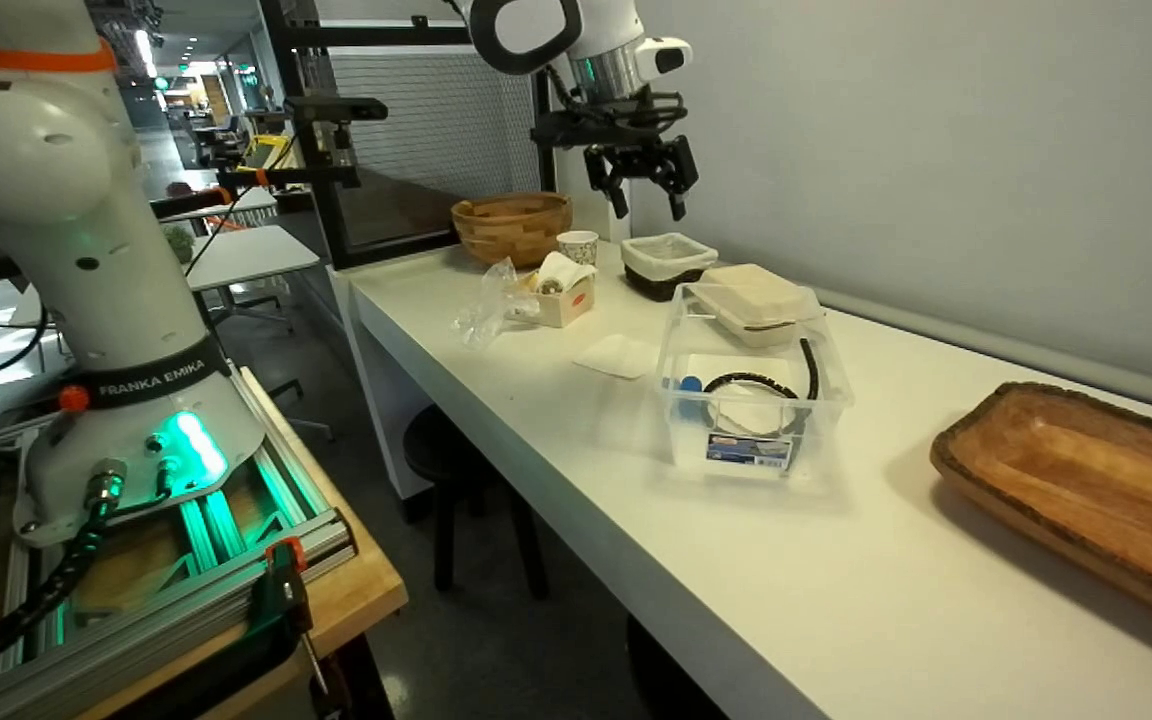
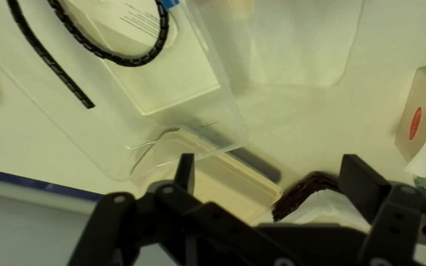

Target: Move the clear container to the left.

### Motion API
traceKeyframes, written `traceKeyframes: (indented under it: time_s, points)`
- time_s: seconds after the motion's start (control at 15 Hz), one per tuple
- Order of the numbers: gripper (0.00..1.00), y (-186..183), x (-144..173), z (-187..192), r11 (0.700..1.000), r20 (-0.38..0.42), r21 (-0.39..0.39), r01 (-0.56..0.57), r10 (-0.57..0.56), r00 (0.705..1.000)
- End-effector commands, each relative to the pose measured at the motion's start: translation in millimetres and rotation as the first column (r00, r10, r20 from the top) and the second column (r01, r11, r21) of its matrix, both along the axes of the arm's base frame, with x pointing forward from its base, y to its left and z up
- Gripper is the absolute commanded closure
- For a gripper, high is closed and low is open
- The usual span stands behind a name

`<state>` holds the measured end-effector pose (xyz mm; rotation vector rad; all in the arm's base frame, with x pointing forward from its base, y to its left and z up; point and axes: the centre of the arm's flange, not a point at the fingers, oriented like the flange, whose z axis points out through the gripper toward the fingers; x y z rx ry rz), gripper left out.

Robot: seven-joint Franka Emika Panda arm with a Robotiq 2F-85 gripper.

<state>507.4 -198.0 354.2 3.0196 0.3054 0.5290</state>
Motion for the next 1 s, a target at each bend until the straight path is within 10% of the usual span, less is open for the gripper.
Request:
traceKeyframes:
  time_s: [0.0,0.33,0.93]
  points:
    - [0.0,-2,15,-45,0.989,-0.032,0.05,-0.137,0.139,0.99]
    - [0.0,-21,18,-93,0.971,-0.14,0.002,-0.24,0.238,0.961]
    - [0.0,-19,22,-100,0.961,-0.111,-0.019,-0.277,0.273,0.955]
